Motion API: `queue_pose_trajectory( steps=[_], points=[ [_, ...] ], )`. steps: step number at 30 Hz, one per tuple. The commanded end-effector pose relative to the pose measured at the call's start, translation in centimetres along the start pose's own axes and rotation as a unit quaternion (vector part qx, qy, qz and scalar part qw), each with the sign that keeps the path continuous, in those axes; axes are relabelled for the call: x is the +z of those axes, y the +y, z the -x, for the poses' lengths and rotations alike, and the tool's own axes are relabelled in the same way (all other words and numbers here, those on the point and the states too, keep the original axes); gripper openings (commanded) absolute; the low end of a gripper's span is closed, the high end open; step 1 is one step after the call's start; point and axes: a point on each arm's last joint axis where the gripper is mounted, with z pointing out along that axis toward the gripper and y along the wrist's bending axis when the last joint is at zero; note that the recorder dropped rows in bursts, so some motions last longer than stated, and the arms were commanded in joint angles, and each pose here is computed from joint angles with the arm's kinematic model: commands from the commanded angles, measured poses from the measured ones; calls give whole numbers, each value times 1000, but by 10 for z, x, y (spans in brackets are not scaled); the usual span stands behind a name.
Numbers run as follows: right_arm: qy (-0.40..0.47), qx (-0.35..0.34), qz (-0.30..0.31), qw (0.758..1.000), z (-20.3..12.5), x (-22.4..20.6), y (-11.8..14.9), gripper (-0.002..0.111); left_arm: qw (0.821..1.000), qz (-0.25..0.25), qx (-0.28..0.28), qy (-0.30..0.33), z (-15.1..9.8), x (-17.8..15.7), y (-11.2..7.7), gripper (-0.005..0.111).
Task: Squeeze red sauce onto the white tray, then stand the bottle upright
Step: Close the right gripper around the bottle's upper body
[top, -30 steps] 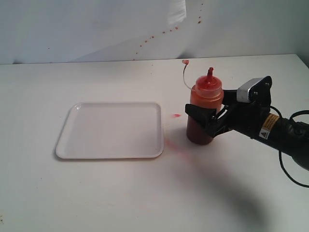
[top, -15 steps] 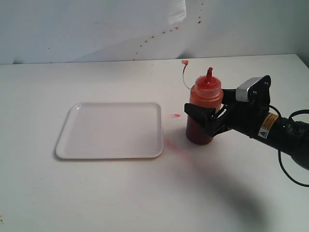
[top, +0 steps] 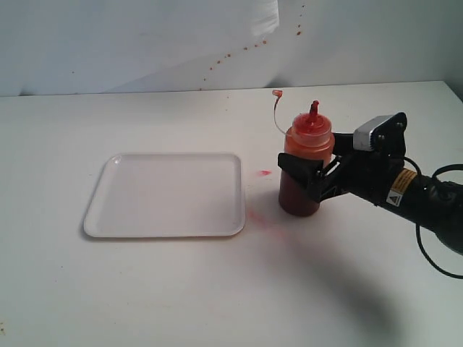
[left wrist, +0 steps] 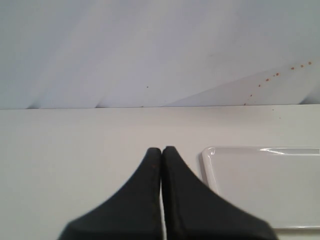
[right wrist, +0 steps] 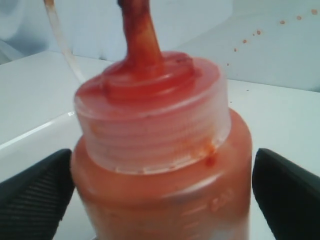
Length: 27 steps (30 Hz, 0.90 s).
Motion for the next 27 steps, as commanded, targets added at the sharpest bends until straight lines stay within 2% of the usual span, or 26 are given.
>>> queue_pose_trajectory(
  steps=[1,13,18,27],
  points=[
    [12,-1,-11,1000,-2,1,-2,87,1000,1,-1,-1,-1,0,0,0],
    [-11,-24,-14,1000,4,3,-3,87,1000,1,-1,-1,-1,0,0,0],
    [-9,-28,-10,1000,12,12,-9,87,1000,1,-1,-1,-1,0,0,0],
    [19,-31,-10,999,7,12,-9,87,1000,1,-1,-1,-1,0,0,0]
  ],
)
